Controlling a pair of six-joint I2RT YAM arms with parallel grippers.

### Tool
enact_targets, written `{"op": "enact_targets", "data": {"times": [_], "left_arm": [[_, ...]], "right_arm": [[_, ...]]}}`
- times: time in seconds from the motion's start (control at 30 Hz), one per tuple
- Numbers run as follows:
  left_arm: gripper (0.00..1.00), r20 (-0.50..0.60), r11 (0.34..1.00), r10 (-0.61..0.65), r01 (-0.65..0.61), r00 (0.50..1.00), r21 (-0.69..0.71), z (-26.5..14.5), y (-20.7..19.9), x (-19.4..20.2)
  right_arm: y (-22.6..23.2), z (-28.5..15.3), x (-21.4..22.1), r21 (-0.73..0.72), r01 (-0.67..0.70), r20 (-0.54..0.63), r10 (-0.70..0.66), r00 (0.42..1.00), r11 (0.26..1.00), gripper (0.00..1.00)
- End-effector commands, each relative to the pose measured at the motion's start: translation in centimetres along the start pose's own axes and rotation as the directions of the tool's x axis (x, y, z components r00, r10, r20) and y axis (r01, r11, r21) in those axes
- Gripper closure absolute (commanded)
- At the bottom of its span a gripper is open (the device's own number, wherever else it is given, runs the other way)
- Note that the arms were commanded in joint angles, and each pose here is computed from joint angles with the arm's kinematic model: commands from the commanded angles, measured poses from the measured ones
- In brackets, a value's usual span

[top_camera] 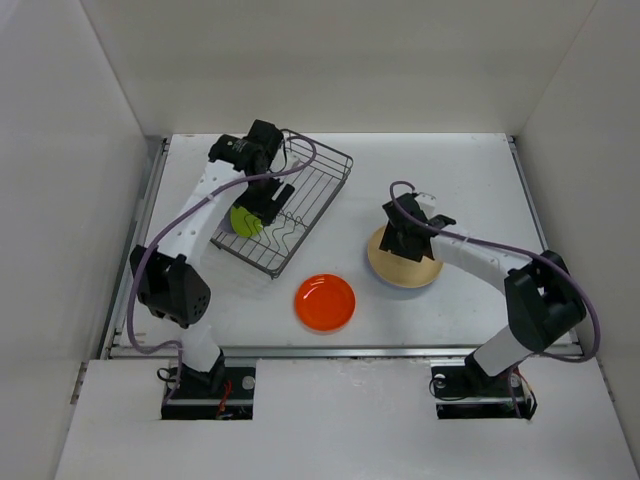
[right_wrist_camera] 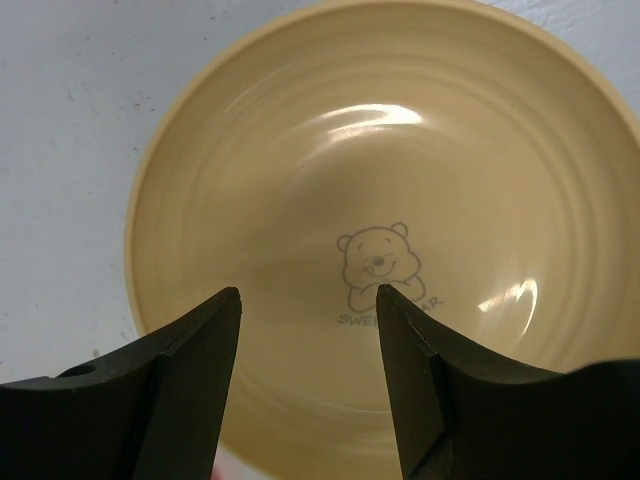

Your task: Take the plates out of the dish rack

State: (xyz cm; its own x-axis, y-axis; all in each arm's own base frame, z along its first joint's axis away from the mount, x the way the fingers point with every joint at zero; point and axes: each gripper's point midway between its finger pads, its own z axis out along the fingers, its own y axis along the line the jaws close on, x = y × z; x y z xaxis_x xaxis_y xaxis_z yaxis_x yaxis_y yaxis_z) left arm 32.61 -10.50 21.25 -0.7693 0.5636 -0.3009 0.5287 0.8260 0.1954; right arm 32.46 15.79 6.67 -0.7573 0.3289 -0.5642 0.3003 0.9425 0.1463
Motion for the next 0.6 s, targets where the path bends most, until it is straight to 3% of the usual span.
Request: {"op": "enact_targets", "data": {"times": [0.0,0.23,0.43,0.57], "left_arm": [[0.29,-0.01,0.99,-0.006,0.005,1.0,-0.144,1.4,2.5,-0.7],[0.31,0.0,0.945,-0.043,0.04,0.999,-0.325,3.5,5.5,-2.6],[0.31,-0.028,0.936,-0.072,0.058,0.997,-0.346,5.4,7.2,-2.6],[0.32,-0.07,0.958,-0.086,0.063,0.994,-0.28,7.4,6.8,-2.2]], "right_arm": [[1.5,-2.7,-1.8,-0.08,-0.016,0.076,0.022,0.997,0.997,0.38],[1.5,-6.2,-2.3,-0.122,-0.031,0.154,0.05,0.987,0.992,0.38],[0.4,-7.1,-1.8,-0.107,-0.041,0.155,0.057,0.986,0.993,0.38],[0.2,-7.7,-1.0,-0.124,-0.046,0.152,0.065,0.986,0.991,0.38]]}}
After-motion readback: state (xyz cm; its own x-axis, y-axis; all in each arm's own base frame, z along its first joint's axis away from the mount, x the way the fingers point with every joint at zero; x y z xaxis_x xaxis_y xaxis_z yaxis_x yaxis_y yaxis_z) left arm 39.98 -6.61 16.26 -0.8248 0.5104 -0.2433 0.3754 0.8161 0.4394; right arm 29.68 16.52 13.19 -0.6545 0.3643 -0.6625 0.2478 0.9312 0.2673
